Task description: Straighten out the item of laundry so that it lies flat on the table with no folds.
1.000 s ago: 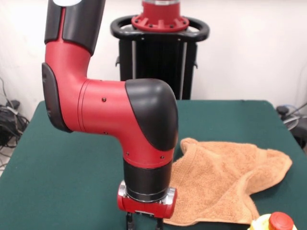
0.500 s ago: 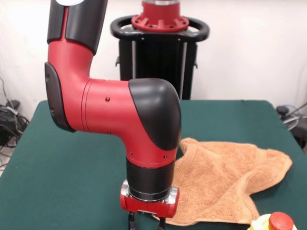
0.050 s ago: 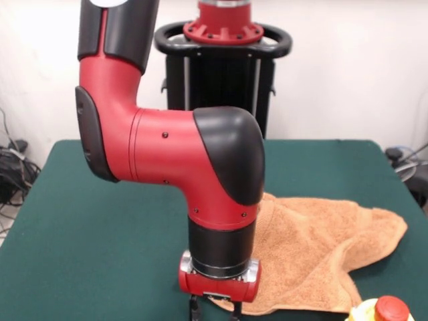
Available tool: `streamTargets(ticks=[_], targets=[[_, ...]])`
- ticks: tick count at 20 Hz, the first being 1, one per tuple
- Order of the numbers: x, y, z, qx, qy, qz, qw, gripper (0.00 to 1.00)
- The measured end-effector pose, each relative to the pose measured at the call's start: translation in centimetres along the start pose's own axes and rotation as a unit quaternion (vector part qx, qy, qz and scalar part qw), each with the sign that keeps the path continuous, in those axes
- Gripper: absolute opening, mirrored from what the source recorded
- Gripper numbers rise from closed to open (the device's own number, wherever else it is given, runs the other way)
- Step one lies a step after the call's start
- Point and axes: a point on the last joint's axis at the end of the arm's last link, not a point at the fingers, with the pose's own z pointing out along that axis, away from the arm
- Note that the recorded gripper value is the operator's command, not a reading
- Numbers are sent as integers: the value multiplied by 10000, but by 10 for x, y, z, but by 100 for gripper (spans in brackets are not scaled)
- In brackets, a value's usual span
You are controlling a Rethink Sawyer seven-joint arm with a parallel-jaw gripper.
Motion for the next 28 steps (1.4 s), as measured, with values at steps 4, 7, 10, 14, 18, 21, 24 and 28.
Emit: streamTargets(ticks=[4,7,10,14,18,21,24,28], targets=[[3,1,0,-7,-11,-6,10000,100],[6,1,-1,-14,-3,-10,10000,100],[7,0,-1,-18,0,3,10000,100],[6,-4,-2,-17,-4,29,10000,100],[4,-7,-2,-15,-71,47,10000,100],[0,-6,-2,-18,-210,47,9998,100],[-5,-7,-2,-23,-407,50,9992,100],[-11,-7,-3,-27,-617,49,9981,100]])
